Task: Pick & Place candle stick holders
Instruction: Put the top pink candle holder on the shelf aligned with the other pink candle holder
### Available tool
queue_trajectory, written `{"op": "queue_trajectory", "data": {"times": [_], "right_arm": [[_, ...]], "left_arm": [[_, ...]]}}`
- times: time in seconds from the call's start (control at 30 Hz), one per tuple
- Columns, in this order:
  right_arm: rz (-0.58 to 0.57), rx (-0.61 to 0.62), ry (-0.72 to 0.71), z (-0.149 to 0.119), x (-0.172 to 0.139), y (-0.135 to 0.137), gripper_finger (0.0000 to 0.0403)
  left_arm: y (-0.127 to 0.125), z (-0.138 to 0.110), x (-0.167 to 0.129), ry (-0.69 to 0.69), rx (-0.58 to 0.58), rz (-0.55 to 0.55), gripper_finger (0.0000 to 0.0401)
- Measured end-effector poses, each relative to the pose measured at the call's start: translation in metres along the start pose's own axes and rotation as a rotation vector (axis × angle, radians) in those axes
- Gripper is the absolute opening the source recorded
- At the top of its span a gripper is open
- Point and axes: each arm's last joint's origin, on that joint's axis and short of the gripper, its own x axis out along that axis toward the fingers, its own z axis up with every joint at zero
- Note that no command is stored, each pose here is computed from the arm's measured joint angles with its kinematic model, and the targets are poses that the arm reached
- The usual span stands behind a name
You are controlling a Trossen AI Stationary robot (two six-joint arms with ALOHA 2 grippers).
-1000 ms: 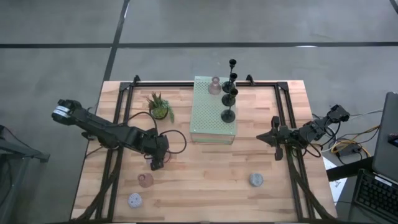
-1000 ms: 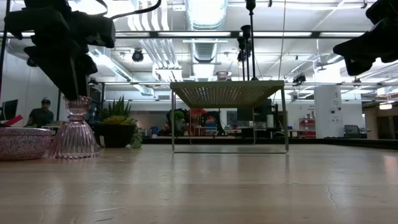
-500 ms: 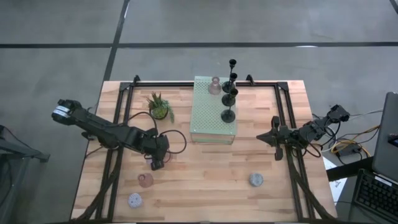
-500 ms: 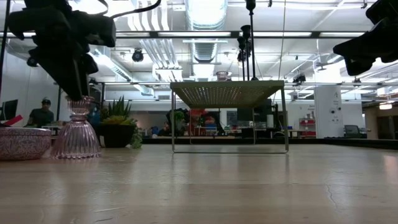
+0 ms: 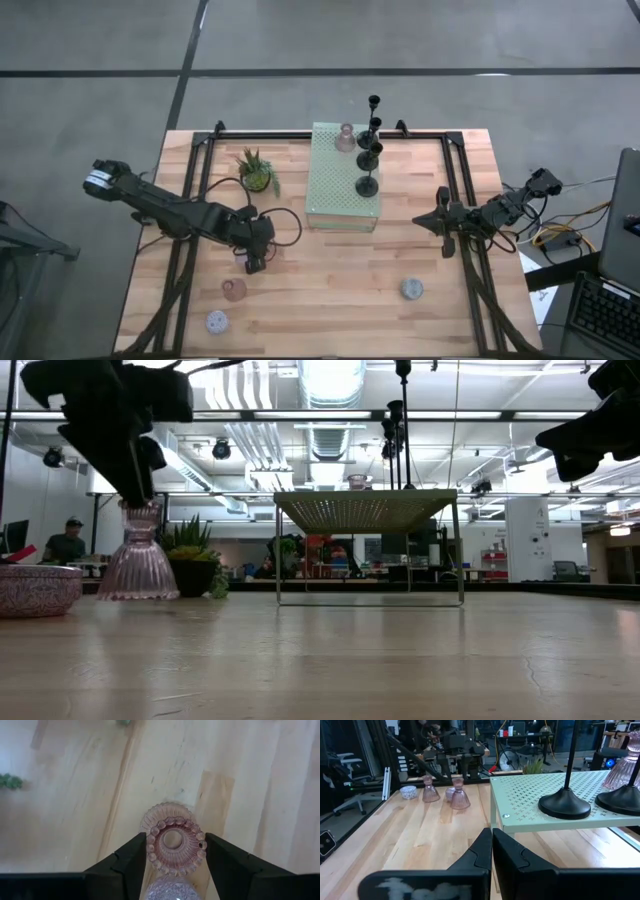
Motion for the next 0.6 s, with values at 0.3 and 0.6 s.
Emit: {"op": "queue_trajectory", "data": {"times": [0.3, 0.6], "right_arm": [[0.0, 0.0, 0.0, 0.0, 0.0, 0.0, 0.0008], [0.0, 0.0, 0.0, 0.0, 0.0, 0.0, 0.0008]], "left_arm": [[-0.009, 0.022, -0.023, -0.087, 0.02, -0.053, 0.0191], [-0.018, 0.048, -0.057, -0.208, 0.072, -0.12, 0.0191]]}}
